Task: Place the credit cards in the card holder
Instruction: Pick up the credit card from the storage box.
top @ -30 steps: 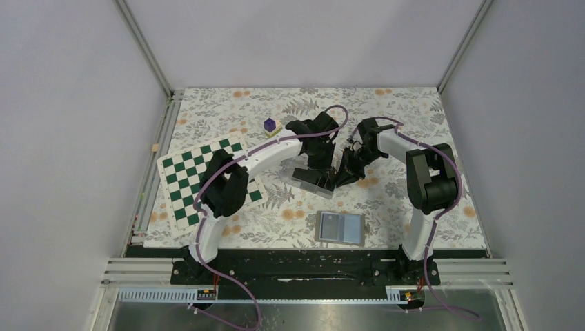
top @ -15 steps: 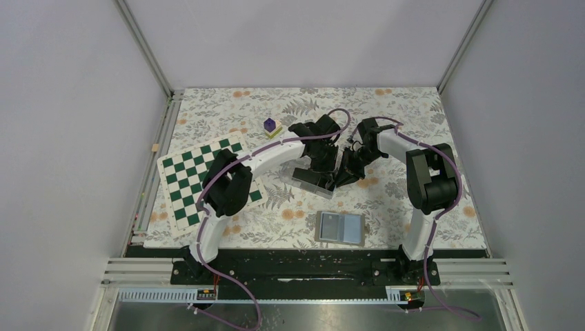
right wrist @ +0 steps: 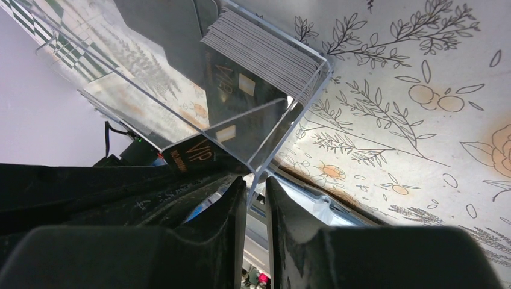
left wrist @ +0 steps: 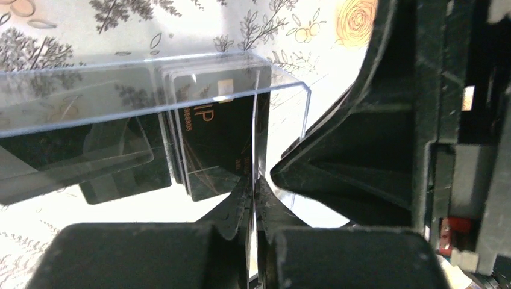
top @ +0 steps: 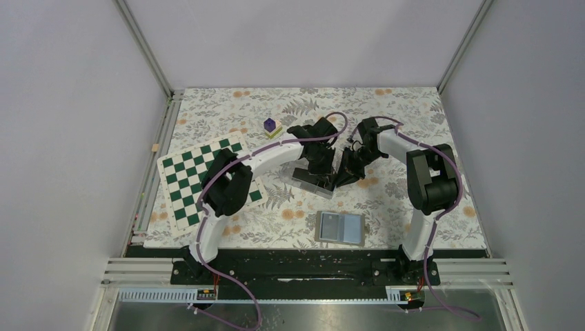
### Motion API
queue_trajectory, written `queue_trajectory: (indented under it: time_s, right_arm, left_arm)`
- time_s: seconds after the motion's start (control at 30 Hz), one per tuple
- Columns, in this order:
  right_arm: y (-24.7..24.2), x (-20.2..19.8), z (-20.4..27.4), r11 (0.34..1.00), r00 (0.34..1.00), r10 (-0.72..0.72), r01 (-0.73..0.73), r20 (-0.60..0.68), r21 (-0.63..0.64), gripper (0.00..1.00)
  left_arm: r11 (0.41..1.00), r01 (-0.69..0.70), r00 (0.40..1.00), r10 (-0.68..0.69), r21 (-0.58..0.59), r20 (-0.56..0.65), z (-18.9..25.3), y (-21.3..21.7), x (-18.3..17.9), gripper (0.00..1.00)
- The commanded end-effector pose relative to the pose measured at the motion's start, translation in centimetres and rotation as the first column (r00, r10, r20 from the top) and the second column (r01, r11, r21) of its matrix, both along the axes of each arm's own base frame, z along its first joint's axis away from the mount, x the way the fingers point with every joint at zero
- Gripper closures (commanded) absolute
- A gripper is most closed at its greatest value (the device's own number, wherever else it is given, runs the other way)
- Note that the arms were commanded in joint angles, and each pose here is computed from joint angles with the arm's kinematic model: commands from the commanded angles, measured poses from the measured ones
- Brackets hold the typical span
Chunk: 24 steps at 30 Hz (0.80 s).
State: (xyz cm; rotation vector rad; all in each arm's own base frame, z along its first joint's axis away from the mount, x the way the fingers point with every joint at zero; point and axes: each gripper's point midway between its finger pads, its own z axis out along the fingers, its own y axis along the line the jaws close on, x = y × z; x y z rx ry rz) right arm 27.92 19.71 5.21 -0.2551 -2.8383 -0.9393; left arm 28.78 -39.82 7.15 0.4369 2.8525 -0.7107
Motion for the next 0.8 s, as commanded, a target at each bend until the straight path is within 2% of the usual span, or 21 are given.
queue_trajectory:
  time_s: [0.0,0.2,0.33,0.43,0.53,0.6,0.77]
  right_arm:
    - [-1.3,-1.1,-0.1,0.994,0.996,0.065,-0.06,0.057,-0.09,0.74]
    - [-1.4,-0.6,6.2,0.996,0.96,0.087,-0.076,0.265,-0.049,0.47]
    - [-1.1,-1.8,9.5,0.994,0.937,0.074,-0.095,0.342,0.046,0.42]
    - [-0.1,-3.2,11.3,0.981,0.935,0.057,-0.119,0.349,0.157,0.41]
    - [1.0,-4.8,12.9,0.95,0.941,0.04,-0.141,0.337,0.28,0.42]
    - [1.6,-5.6,14.0,0.924,0.944,0.026,-0.147,0.328,0.352,0.42]
    - [2.7,-6.9,15.8,0.858,0.961,-0.006,-0.136,0.275,0.496,0.44]
  left_arm:
    - [0.995,-0.053,0.993,0.062,-0.087,0.096,4.8,1.1,1.3,1.0]
    - [0.953,-0.117,0.973,0.166,-0.28,0.159,11.4,3.5,0.5,1.0]
    - [0.886,-0.15,0.979,0.194,-0.439,0.056,12.9,4.7,-1.8,1.0]
    - [0.791,-0.192,0.98,0.187,-0.58,-0.069,14.1,4.9,-3.8,1.0]
    - [0.642,-0.212,0.977,0.134,-0.737,-0.164,16.4,4.6,-5.2,1.0]
    - [0.548,-0.24,0.97,0.109,-0.801,-0.216,17.5,4.7,-6.0,1.0]
    - [0.412,-0.296,0.951,0.037,-0.862,-0.309,19.1,5.1,-7.3,1.0]
